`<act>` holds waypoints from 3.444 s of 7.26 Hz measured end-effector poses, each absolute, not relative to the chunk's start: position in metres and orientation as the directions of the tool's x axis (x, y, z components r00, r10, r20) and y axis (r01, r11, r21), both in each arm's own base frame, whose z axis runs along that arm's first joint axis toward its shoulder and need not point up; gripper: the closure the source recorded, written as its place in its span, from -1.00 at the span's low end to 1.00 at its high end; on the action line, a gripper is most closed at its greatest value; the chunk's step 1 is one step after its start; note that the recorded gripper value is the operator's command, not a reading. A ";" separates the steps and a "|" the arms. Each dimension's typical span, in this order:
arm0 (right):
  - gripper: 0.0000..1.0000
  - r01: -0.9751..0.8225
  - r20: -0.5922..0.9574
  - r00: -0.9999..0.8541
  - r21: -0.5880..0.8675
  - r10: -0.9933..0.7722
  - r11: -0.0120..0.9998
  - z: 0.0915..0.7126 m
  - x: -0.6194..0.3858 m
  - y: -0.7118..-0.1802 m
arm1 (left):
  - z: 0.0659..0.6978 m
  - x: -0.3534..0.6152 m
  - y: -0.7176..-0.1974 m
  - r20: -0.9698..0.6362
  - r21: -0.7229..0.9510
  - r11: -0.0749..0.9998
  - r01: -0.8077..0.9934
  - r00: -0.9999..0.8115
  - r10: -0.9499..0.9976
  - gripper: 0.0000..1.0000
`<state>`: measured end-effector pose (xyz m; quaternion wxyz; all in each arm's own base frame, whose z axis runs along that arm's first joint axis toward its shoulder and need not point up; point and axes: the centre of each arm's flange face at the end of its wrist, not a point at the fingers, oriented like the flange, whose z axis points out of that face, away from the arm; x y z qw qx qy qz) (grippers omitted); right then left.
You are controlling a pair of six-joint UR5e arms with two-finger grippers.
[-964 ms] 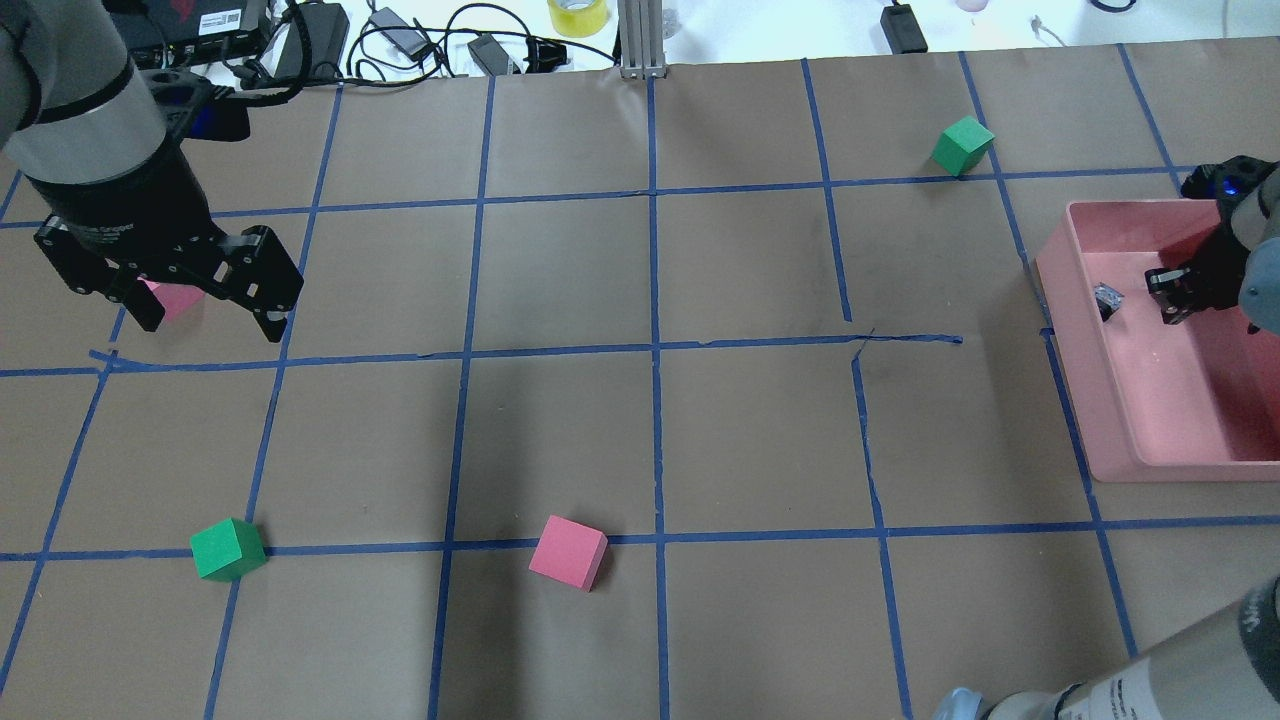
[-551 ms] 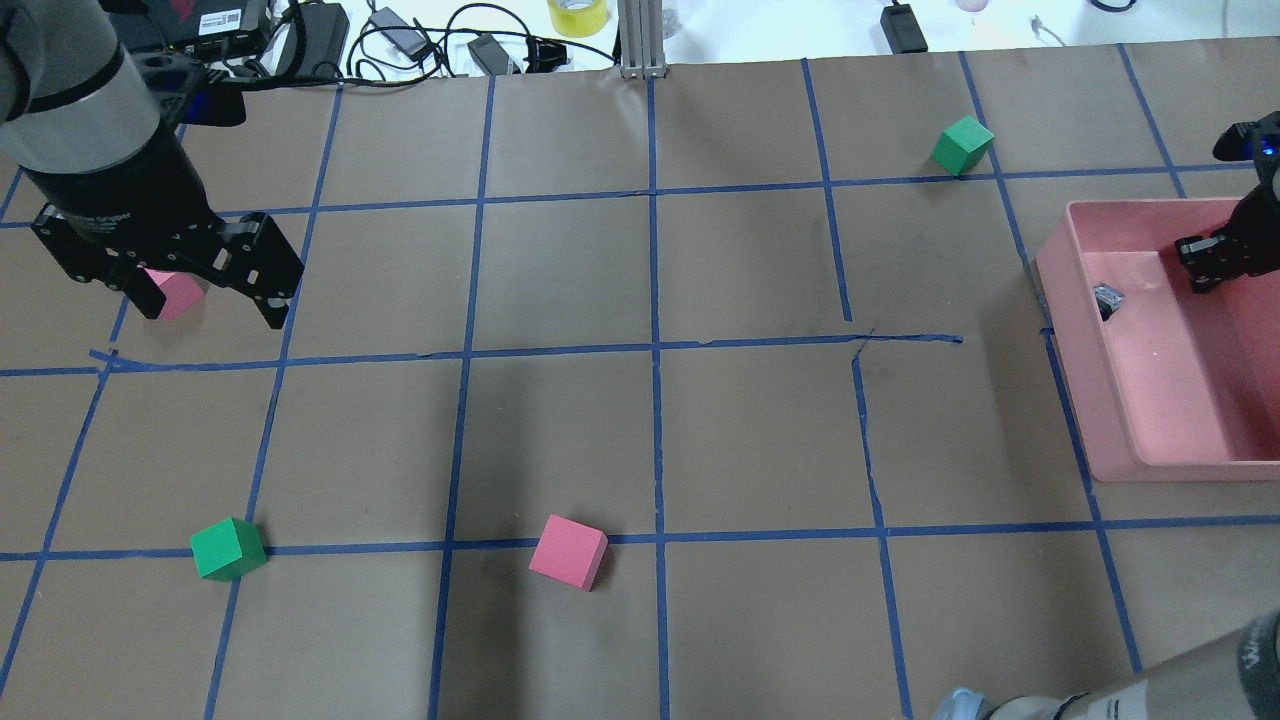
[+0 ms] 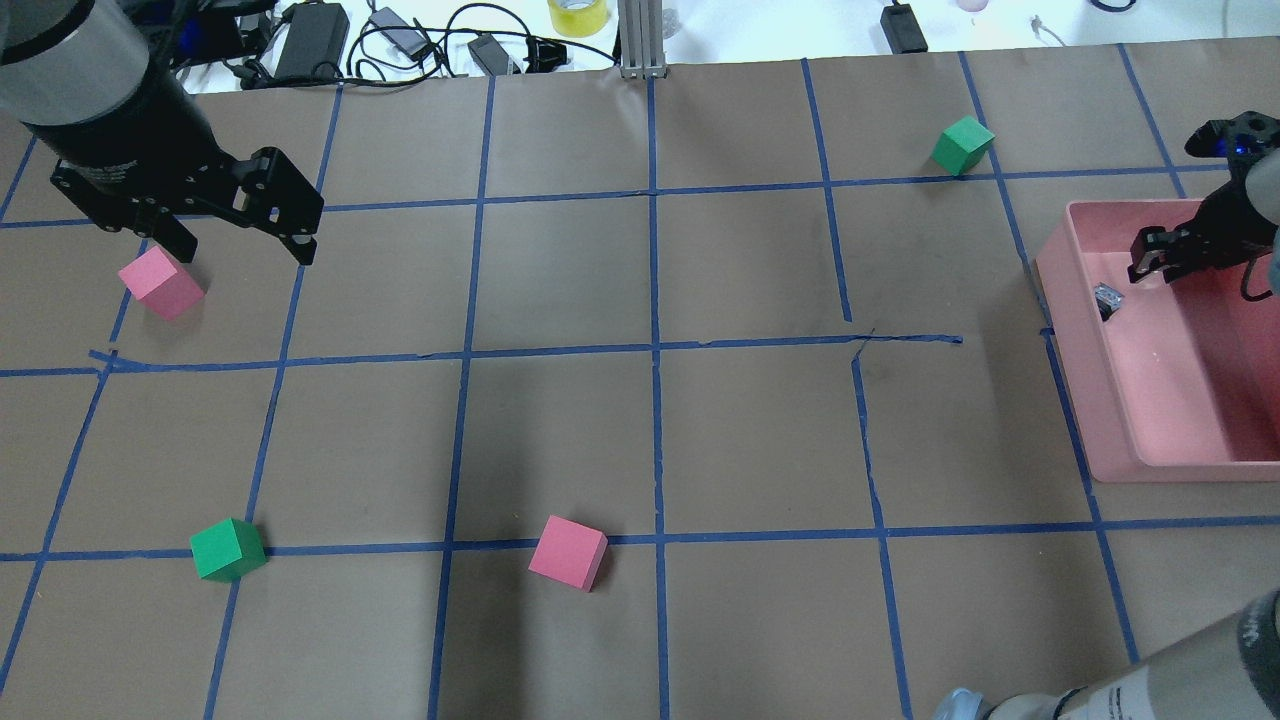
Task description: Align button upright
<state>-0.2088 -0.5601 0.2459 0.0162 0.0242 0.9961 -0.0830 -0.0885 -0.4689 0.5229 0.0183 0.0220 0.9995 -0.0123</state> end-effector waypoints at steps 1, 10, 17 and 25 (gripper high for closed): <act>-1.00 0.077 -0.039 -0.997 -0.162 0.071 0.984 0.234 -0.211 -0.563 | 0.522 -0.089 -0.471 -0.036 -0.032 0.999 0.044 -0.998 0.043 -1.00; 1.00 0.214 0.045 -0.975 -0.032 0.216 0.976 0.189 -0.218 -0.547 | 0.506 -0.092 -0.471 -0.031 -0.013 1.000 0.012 -0.999 0.011 -1.00; -0.66 0.053 0.102 -0.993 -0.128 0.066 0.990 0.256 -0.219 -0.550 | 0.505 -0.092 -0.470 -0.031 -0.011 1.000 0.020 -0.999 0.019 -1.00; -0.99 0.112 -0.003 -0.994 -0.112 0.112 0.987 0.210 -0.217 -0.561 | 0.506 -0.092 -0.469 -0.033 -0.009 1.000 0.029 -0.999 0.028 -1.00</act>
